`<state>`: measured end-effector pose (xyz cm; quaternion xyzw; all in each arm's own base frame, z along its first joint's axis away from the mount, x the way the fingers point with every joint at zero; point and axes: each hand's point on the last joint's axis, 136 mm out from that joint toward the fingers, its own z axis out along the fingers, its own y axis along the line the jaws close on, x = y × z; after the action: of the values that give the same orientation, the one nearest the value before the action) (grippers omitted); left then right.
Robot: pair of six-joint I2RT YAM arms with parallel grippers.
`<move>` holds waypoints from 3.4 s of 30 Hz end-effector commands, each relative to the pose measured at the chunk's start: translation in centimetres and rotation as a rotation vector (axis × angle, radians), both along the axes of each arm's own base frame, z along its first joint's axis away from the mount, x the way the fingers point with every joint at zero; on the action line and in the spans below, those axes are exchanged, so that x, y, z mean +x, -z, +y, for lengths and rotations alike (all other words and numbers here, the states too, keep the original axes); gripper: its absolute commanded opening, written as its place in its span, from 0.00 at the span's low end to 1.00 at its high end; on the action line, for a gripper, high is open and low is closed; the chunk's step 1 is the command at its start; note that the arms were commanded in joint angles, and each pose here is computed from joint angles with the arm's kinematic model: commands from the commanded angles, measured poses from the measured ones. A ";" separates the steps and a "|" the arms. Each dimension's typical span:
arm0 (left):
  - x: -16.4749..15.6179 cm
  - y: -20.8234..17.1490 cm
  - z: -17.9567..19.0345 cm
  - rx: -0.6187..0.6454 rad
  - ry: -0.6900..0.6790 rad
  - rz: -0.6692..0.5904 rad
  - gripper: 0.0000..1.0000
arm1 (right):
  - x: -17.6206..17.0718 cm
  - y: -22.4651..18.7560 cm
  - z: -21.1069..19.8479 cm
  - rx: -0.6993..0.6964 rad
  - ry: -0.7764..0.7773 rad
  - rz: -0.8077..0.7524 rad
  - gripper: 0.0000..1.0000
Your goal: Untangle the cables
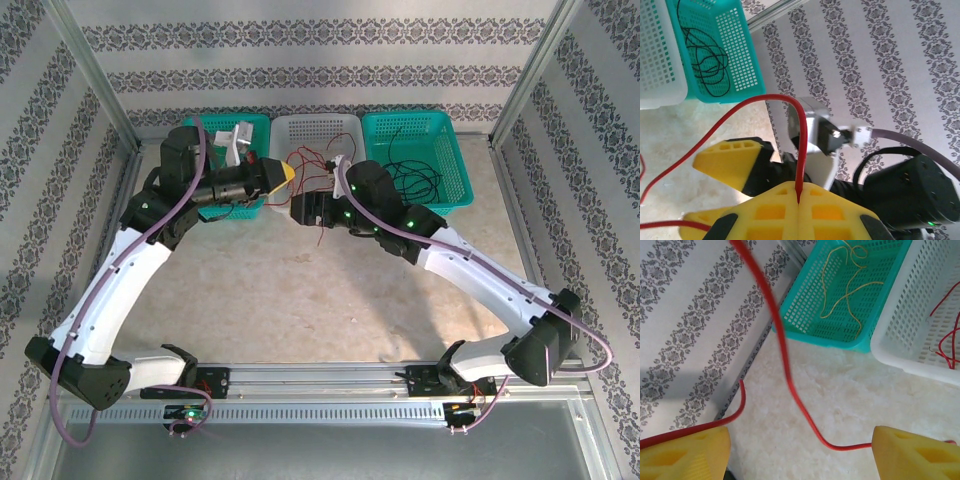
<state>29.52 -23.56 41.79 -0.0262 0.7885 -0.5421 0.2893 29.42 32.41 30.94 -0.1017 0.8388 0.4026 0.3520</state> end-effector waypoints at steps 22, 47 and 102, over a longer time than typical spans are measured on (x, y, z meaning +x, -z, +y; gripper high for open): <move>-3.3 -5.5 0.3 -0.028 0.062 -0.094 0.00 | 2.9 1.2 -2.9 0.019 0.075 0.015 0.68; -5.2 -5.1 0.8 -0.120 0.065 -0.049 0.00 | 2.9 -1.9 -2.3 0.044 0.030 -0.058 0.65; 1.1 4.0 1.8 -0.044 0.006 0.156 0.00 | 15.1 -3.2 -3.9 0.156 0.090 -0.084 0.00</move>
<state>31.06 -21.93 39.99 -0.0721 0.7844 -0.5656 0.2440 43.65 28.54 32.23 -0.0417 0.8034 0.4435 0.3952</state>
